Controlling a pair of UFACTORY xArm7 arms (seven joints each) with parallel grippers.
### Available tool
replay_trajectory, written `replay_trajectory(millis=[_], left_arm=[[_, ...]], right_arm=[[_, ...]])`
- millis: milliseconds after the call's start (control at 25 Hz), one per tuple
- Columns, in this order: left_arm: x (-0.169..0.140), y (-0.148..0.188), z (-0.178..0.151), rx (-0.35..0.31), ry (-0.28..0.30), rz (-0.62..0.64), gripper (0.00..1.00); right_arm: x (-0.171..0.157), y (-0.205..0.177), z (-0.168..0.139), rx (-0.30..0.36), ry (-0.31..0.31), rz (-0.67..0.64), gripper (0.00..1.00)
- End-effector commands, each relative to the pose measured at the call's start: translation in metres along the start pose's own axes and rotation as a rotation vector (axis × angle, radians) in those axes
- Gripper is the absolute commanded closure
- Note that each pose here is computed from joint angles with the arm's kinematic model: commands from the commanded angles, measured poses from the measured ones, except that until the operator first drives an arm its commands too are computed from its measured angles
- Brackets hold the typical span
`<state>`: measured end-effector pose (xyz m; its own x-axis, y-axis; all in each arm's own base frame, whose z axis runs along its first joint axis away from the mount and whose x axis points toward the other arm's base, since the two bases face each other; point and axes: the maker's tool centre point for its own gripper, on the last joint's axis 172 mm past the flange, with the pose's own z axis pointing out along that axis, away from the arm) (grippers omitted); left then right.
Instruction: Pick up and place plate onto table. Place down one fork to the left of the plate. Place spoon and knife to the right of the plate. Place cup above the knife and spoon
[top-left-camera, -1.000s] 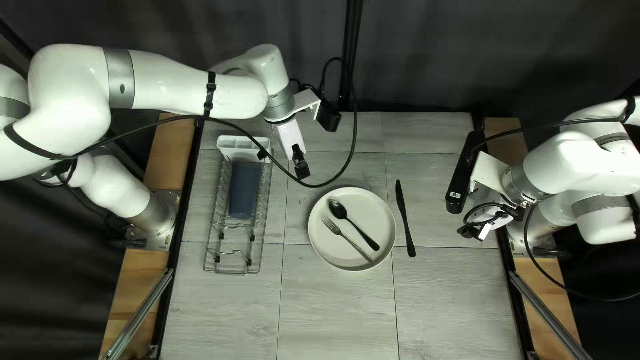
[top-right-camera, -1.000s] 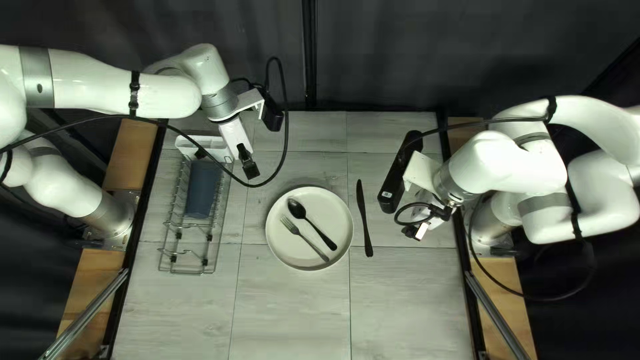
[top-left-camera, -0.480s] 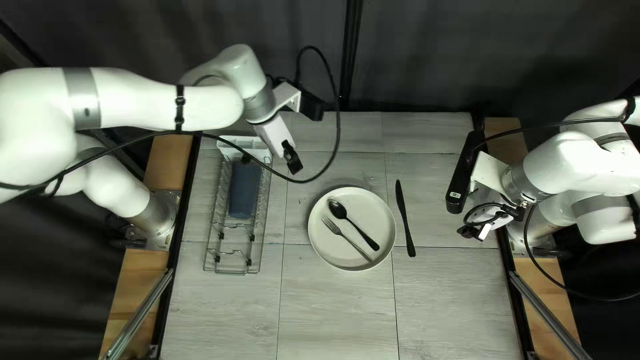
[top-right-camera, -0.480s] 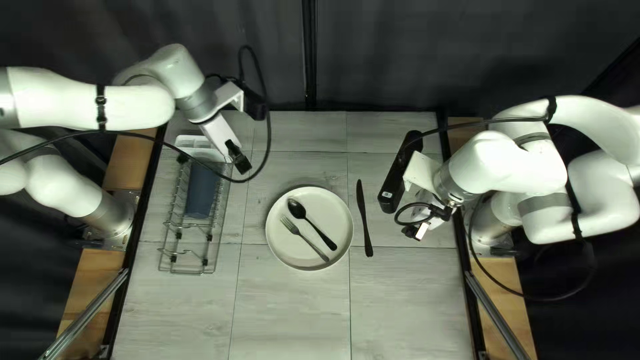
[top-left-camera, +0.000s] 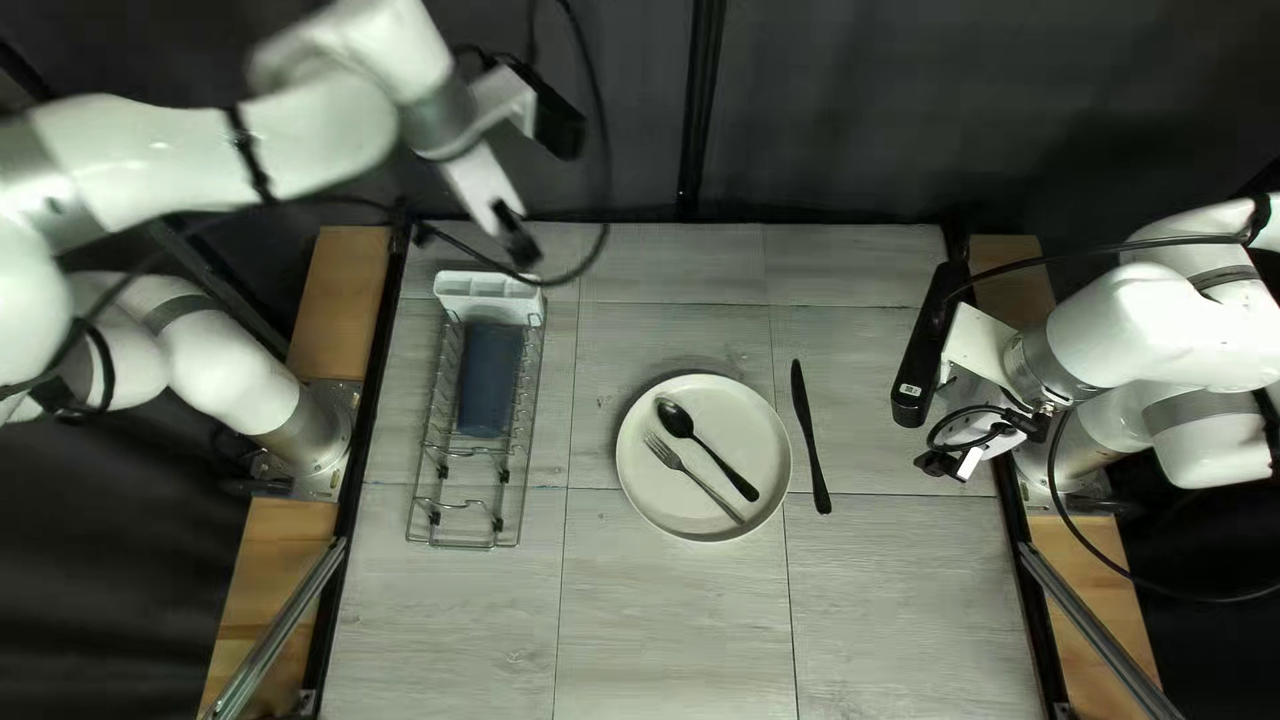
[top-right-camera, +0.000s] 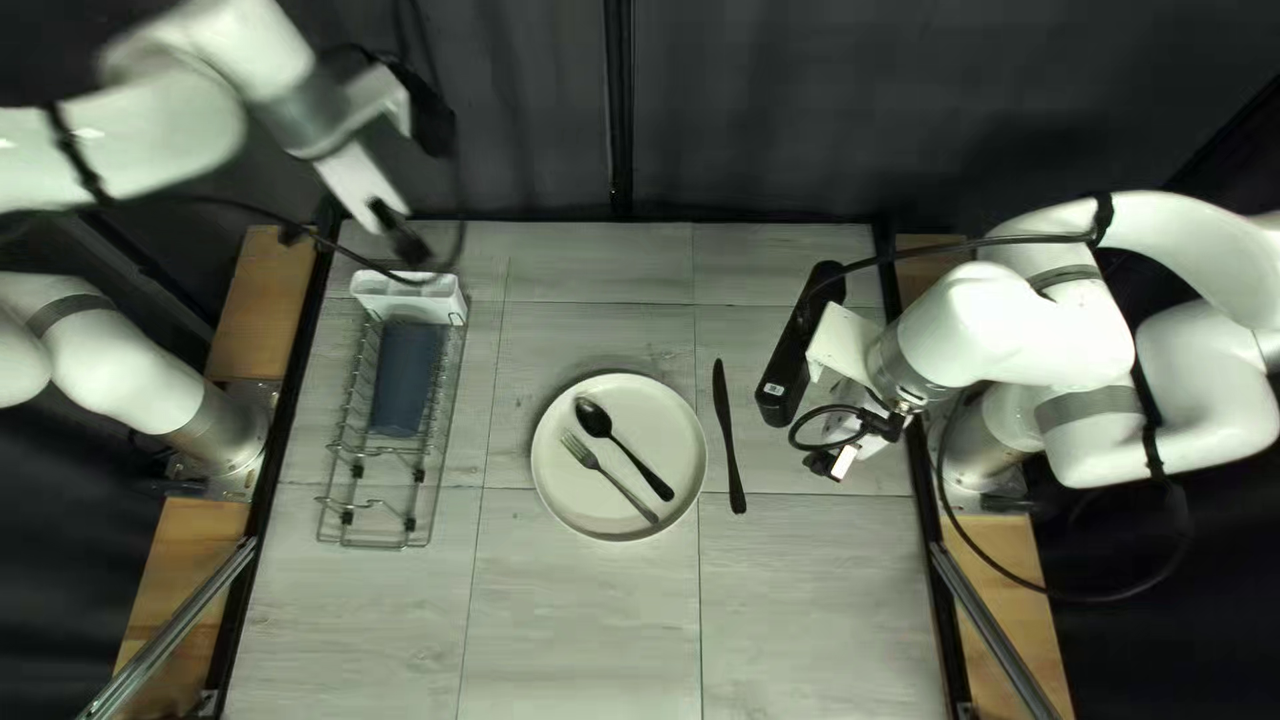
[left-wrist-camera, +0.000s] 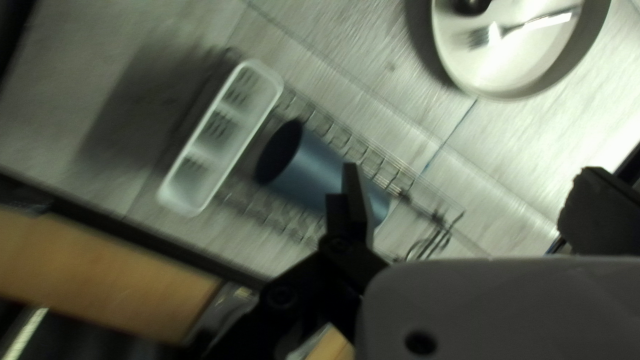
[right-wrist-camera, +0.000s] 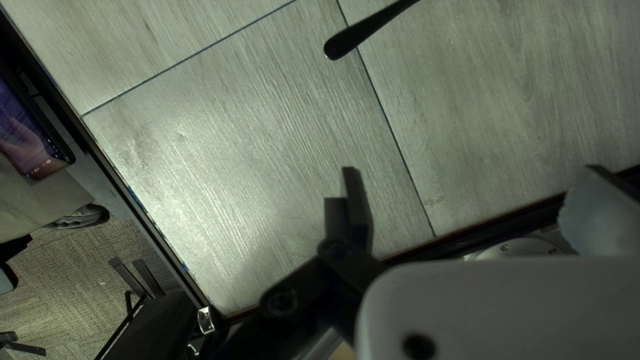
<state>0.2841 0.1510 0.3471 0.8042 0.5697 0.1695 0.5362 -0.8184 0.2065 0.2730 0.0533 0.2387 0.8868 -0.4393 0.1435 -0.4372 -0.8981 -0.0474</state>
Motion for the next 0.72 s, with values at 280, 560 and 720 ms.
replay_trajectory(millis=[280, 560, 720], left_arm=[[-0.006, -0.003, -0.007, 0.005, 0.001, 0.010, 0.00], [-0.006, -0.003, -0.007, 0.005, 0.001, 0.010, 0.00], [-0.006, -0.003, -0.007, 0.005, 0.001, 0.010, 0.00]], right_arm=[[0.000, 0.000, 0.000, 0.000, 0.000, 0.000, 0.00], [0.000, 0.000, 0.000, 0.000, 0.000, 0.000, 0.00], [0.041, -0.020, 0.008, -0.087, 0.052, 0.047, 0.00]])
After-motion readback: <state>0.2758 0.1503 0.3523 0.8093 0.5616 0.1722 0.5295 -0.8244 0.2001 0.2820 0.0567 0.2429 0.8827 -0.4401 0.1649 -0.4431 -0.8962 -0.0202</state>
